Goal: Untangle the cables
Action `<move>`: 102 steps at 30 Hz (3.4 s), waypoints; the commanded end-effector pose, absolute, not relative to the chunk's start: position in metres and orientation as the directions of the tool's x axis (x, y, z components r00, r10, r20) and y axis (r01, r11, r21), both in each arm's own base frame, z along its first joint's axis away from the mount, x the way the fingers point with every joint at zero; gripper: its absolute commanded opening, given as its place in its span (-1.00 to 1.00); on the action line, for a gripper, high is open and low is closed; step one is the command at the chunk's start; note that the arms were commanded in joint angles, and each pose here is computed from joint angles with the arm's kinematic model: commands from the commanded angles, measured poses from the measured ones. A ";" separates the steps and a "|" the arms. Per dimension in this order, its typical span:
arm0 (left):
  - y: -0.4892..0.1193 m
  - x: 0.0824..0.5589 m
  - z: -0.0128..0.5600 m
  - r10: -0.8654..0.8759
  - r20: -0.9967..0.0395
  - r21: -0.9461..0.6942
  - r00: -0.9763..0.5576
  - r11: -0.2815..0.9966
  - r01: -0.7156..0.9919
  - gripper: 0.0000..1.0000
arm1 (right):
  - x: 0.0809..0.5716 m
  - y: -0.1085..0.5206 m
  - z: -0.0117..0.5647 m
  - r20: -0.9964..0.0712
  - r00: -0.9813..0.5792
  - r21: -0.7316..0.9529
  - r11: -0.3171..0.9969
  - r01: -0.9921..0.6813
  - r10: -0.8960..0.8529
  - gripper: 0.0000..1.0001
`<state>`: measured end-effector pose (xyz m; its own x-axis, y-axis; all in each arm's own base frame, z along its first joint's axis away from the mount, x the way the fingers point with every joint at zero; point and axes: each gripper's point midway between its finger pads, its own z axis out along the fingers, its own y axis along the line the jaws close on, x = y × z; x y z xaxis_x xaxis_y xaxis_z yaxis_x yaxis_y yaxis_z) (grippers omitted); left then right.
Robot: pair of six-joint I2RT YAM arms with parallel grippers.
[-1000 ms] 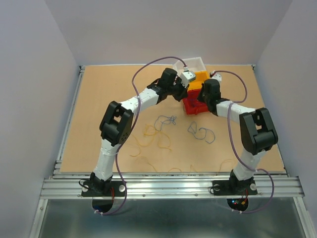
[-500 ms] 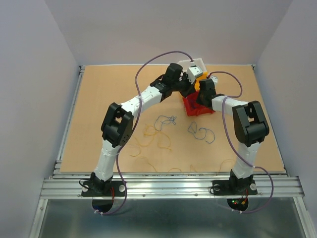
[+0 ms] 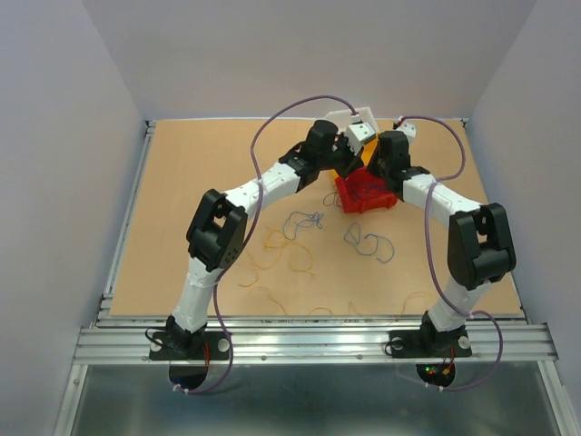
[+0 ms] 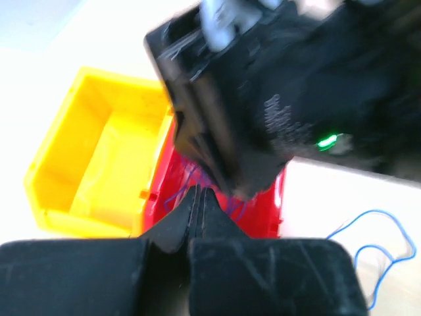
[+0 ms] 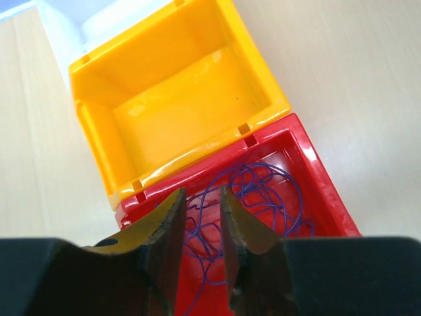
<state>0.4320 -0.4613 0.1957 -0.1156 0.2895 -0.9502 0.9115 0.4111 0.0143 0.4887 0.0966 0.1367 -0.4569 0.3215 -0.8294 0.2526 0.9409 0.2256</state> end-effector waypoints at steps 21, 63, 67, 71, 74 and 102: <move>-0.250 0.519 0.288 -0.114 -0.965 -0.245 -0.238 0.722 0.647 -0.37 | 0.434 0.215 0.159 -0.861 -0.504 0.280 0.895 -0.347 0.074 0.64; -0.235 0.526 0.279 -0.100 -0.966 -0.228 -0.237 0.759 0.609 -0.23 | 0.459 0.196 0.122 -0.773 -0.629 0.049 0.995 0.082 0.090 -0.99; -0.236 0.527 0.277 -0.099 -0.966 -0.229 -0.240 0.758 0.611 -0.24 | 0.469 0.176 0.111 -0.755 -0.645 0.058 0.992 0.115 0.119 -0.99; -0.235 0.528 0.276 -0.098 -0.966 -0.228 -0.240 0.759 0.610 -0.23 | 0.477 0.158 0.103 -0.741 -0.655 0.072 0.987 0.143 0.150 -0.99; -0.236 0.529 0.276 -0.098 -0.966 -0.230 -0.241 0.759 0.610 -0.23 | 0.482 0.148 0.090 -0.723 -0.672 0.073 0.985 0.156 0.160 -0.99; -0.223 0.510 0.304 -0.037 -0.989 -0.118 -0.146 0.791 0.600 0.06 | 0.491 0.128 0.131 -0.775 -0.589 0.190 0.973 0.127 0.229 -0.24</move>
<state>0.5238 -0.2286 0.2442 -0.2931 -0.0479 -0.9549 0.5750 0.7891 -0.2161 0.4872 0.1293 0.0776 -0.6823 0.2038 -0.7021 0.1533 0.9789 0.1351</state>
